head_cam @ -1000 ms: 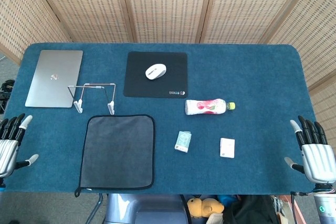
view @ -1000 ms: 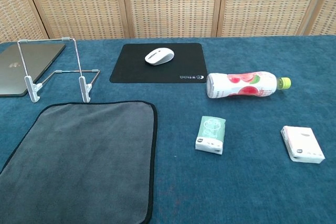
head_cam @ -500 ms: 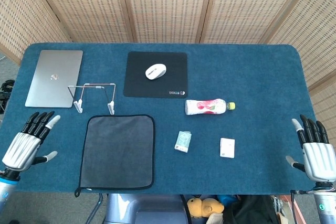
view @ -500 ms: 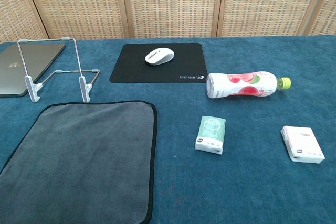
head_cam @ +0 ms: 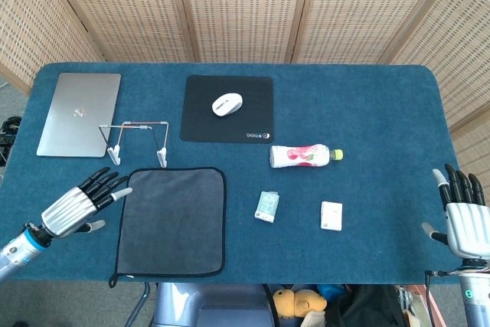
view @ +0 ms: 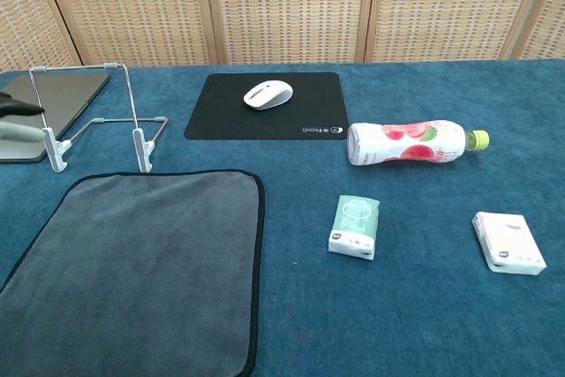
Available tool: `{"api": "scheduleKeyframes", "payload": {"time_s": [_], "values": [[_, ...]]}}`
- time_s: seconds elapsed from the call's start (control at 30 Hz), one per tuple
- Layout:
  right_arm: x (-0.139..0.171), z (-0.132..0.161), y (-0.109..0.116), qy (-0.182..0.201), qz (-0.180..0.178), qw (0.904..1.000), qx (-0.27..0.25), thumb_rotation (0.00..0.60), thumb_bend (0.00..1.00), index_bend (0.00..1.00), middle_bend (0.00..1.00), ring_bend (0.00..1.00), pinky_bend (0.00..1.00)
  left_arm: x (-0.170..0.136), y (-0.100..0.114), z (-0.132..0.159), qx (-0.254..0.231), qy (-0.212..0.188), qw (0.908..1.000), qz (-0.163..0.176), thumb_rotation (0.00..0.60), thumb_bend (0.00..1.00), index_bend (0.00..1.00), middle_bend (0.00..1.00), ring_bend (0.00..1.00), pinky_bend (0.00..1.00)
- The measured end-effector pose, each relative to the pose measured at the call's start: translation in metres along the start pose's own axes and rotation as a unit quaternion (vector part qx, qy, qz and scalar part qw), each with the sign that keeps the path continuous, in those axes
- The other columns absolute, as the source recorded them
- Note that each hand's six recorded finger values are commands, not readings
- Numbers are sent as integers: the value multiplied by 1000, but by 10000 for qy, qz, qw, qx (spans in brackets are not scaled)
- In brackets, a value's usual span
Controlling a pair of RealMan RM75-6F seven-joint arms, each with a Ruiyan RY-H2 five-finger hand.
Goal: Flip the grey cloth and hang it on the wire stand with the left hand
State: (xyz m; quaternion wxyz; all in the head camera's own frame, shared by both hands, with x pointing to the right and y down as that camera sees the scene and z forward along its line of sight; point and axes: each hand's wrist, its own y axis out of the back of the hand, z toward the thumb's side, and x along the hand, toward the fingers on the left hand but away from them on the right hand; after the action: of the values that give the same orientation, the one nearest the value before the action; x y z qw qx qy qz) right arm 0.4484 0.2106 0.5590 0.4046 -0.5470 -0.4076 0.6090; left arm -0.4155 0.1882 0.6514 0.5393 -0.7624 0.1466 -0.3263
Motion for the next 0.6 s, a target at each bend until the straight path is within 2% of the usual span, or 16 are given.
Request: {"api": "scheduleKeyframes", "payload": {"time_s": [0.17, 0.3, 0.6], "values": [[-3, -4, -1, -83, 18, 10000, 21, 600, 0, 0, 0, 0, 0, 21, -17, 10, -82, -360, 9991, -224, 600, 111, 152, 0, 0, 0], [-5, -7, -2, -155, 33, 9999, 7, 600, 0, 0, 0, 0, 0, 32, -28, 15, -442, -380, 9977, -343, 600, 117, 158, 0, 0, 0], [-6, -8, -3, -170, 55, 9998, -38, 600, 0, 0, 0, 0, 0, 37, -45, 11, -359, -262, 9967, -683, 600, 132, 181, 0, 0, 0]]}}
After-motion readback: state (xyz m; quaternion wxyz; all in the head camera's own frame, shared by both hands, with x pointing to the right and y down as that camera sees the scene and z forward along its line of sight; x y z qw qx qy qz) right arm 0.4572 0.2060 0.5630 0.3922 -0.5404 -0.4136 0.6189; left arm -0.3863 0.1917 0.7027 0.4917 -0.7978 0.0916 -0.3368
